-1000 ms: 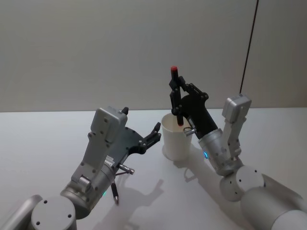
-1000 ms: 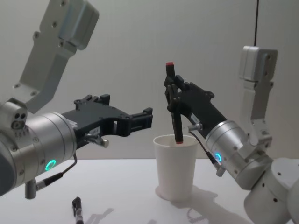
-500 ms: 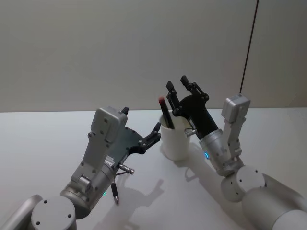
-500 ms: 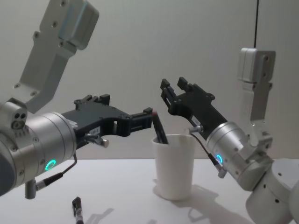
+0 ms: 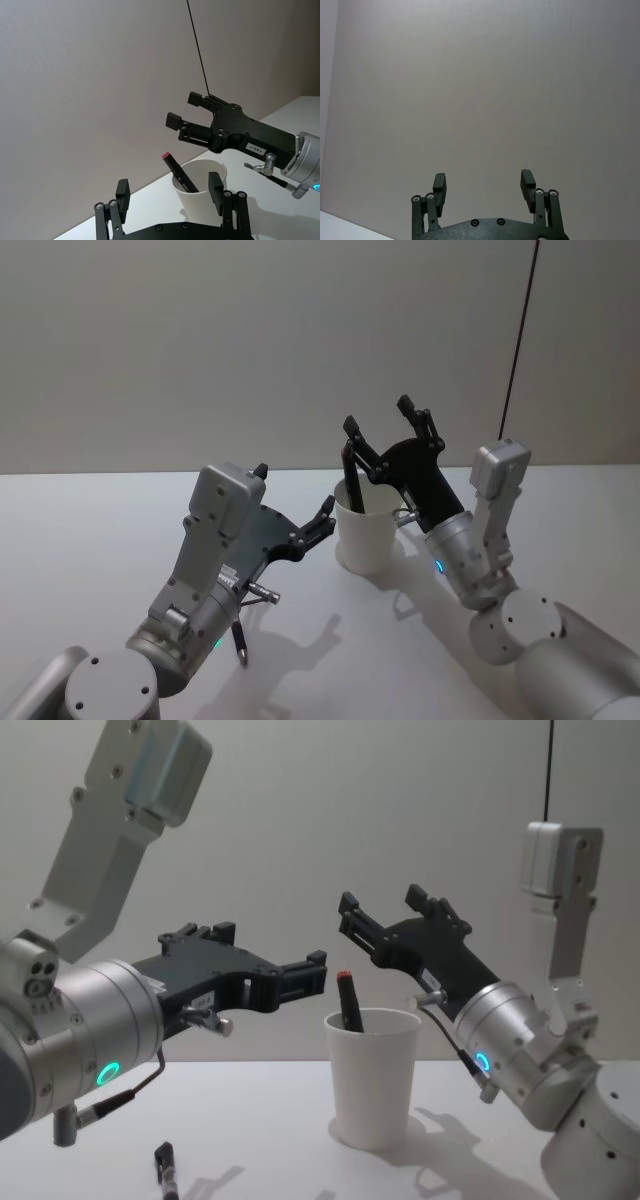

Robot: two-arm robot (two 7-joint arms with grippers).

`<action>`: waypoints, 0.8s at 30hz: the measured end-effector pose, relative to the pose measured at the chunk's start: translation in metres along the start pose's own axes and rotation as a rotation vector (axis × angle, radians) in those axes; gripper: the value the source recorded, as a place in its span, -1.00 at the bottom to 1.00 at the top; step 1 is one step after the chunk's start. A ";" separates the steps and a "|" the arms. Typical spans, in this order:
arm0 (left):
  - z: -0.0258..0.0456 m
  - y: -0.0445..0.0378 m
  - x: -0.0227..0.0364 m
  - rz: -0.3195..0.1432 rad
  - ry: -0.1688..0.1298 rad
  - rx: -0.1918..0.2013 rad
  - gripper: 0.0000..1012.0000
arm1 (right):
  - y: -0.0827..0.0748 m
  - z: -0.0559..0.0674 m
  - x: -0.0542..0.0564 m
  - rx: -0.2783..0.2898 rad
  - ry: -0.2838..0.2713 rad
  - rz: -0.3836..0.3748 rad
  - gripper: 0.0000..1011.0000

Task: Place the pen into the pen holder.

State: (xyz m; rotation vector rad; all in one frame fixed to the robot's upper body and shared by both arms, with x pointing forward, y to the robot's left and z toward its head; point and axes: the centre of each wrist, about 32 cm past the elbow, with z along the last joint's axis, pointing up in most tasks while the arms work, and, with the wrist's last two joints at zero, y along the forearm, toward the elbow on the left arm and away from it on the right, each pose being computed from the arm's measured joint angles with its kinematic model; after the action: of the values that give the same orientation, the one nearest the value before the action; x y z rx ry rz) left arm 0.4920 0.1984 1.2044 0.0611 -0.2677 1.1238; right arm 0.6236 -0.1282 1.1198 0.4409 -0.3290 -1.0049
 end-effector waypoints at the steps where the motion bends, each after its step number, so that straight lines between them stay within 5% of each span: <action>1: 0.0000 0.0000 0.0000 0.000 0.000 0.000 0.98 | -0.001 0.001 0.000 -0.001 0.000 -0.002 0.83; 4: 0.0000 0.0000 0.0000 0.000 0.000 0.000 0.98 | -0.002 0.003 0.001 0.000 -0.002 -0.004 0.97; 24: 0.0000 0.0000 0.0000 0.000 0.000 0.000 0.98 | -0.032 0.049 0.015 -0.069 -0.014 -0.047 0.98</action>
State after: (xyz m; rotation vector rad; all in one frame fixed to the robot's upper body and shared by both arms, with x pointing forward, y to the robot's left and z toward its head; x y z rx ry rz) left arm 0.4920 0.1984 1.2044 0.0611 -0.2676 1.1237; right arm 0.5856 -0.1660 1.1470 0.3804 -0.2969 -1.0622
